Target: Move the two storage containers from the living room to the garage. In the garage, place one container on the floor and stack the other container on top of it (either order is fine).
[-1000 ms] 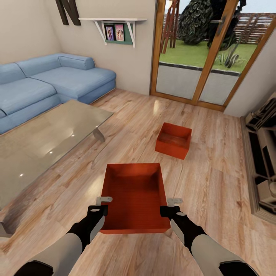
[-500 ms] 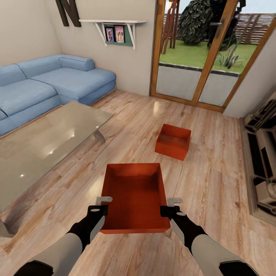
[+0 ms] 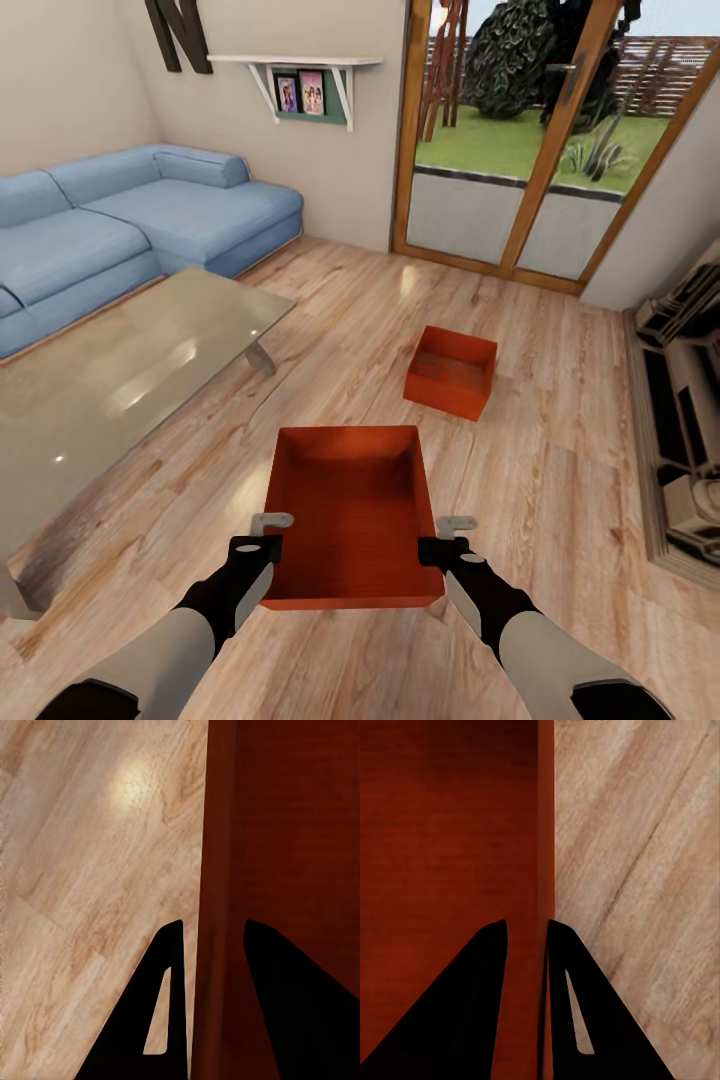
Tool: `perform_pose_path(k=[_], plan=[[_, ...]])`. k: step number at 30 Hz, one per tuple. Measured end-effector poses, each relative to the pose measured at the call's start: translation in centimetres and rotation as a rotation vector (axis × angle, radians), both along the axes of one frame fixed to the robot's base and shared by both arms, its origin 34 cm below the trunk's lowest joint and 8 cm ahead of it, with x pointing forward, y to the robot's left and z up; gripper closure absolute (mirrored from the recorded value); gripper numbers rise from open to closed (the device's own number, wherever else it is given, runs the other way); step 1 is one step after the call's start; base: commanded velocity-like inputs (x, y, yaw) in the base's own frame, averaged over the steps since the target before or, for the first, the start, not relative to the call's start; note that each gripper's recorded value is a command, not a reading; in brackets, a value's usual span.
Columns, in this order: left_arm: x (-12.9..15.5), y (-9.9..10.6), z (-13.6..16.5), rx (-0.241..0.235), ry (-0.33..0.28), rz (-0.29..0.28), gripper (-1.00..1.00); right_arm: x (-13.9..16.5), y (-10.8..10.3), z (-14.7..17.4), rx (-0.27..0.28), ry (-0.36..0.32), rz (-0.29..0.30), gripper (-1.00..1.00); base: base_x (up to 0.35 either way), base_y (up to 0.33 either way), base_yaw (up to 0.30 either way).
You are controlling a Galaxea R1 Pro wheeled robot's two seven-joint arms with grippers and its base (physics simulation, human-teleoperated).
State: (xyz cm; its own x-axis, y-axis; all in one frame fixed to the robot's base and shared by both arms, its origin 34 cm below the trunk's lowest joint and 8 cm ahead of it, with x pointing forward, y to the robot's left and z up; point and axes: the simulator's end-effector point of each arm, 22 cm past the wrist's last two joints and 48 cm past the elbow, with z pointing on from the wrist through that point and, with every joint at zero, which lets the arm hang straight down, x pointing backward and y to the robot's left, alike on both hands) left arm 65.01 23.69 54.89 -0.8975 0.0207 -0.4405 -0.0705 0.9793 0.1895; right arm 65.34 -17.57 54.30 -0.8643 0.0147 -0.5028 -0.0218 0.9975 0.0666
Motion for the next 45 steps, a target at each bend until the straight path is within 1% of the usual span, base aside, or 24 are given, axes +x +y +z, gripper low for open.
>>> perform_pose_path(k=[45], plan=[[-0.6,0.0,5.9,0.0,-0.001,-0.001,1.0,-0.6,0.0,5.9,0.001,-0.001,-0.002,1.0,0.0,0.0,0.0]])
